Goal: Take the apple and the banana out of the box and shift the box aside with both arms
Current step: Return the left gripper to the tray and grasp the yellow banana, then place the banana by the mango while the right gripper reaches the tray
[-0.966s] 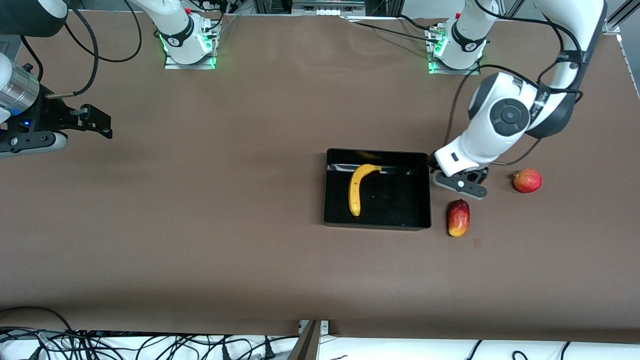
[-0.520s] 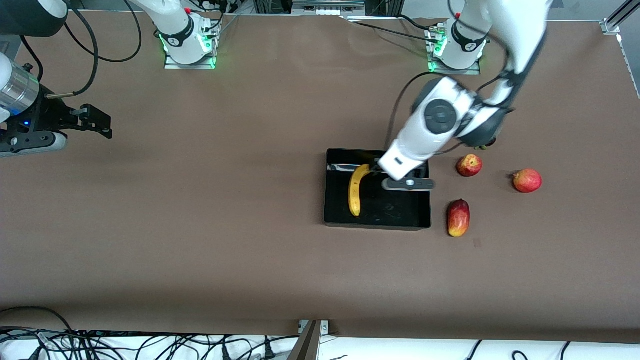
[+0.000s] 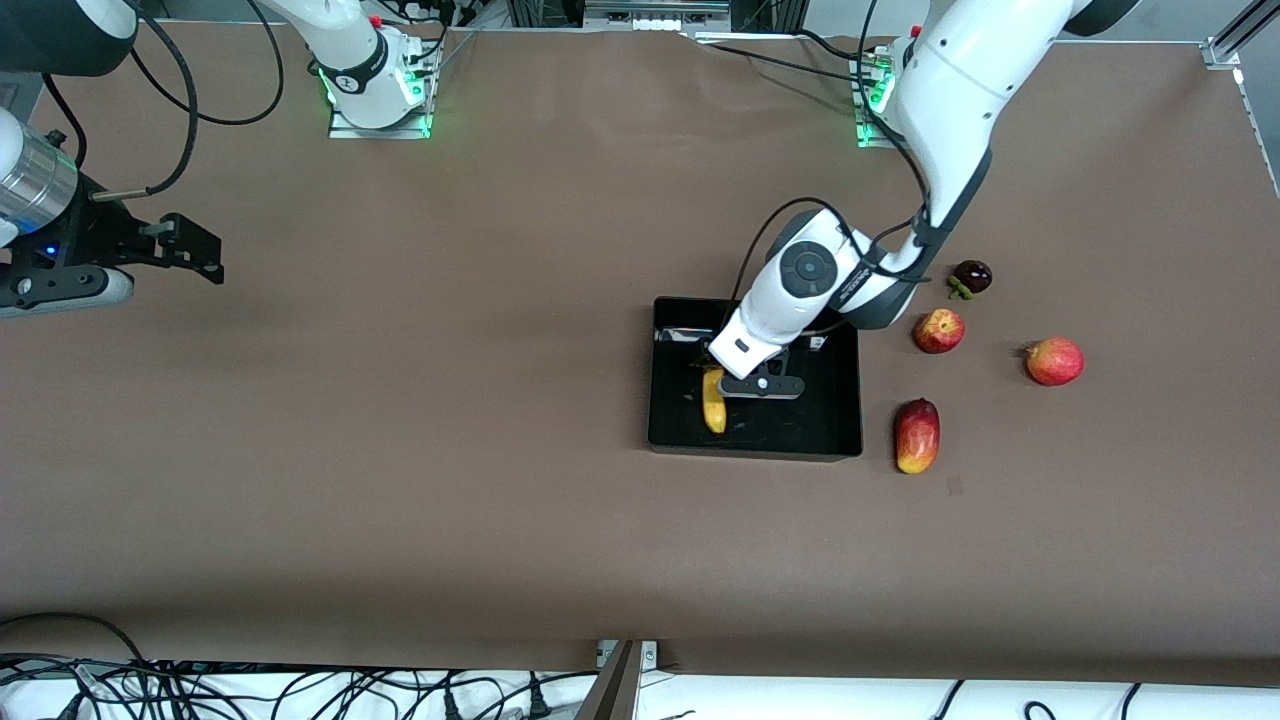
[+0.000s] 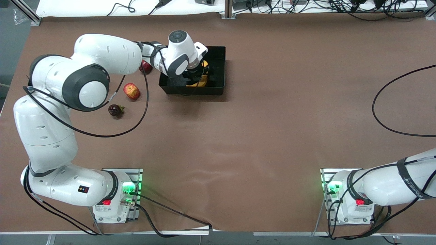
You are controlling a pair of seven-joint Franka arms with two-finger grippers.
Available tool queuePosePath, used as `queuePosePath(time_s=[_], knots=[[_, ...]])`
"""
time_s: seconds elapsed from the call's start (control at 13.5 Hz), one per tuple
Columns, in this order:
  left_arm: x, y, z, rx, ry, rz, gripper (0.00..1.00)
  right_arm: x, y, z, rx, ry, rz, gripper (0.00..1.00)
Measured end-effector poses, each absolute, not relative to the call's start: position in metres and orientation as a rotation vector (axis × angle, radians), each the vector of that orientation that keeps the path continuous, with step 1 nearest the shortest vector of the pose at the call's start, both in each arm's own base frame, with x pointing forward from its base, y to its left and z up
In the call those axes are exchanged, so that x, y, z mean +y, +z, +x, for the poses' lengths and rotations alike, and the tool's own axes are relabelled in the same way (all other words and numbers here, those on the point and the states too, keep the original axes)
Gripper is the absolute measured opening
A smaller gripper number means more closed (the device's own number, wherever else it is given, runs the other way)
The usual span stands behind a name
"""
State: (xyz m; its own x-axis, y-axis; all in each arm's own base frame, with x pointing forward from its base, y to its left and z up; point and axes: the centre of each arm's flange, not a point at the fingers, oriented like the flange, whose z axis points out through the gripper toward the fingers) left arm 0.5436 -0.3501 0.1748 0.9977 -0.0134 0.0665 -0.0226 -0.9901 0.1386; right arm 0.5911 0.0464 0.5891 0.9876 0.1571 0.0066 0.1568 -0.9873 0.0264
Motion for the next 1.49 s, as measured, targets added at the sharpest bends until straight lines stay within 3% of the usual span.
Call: queuePosePath(time_s=[0.15, 0.59, 0.89, 1.26, 1.49], knots=[[-0.351, 0.173, 0.545, -0.134, 0.15, 3.031, 1.0, 0.049, 0.588, 0.594, 0.251, 0.027, 3.107, 1.0], [-0.35, 0.177, 0.547, -0.15, 0.171, 3.037, 0.34, 0.078, 0.588, 0.586, 0.327, -0.025, 3.127, 1.0], [-0.35, 0.199, 0.554, -0.149, 0.162, 3.074, 0.34, 0.084, 0.587, 0.585, 0.417, -0.04, 3.118, 1.0], [-0.319, 0.301, 0.594, -0.047, 0.164, 3.192, 0.34, 0.104, 0.583, 0.581, 0.464, -0.063, 3.12, 1.0], [-0.247, 0.354, 0.629, -0.136, 0.186, 3.214, 0.34, 0.147, 0.559, 0.576, 0.372, -0.131, 3.132, 1.0]])
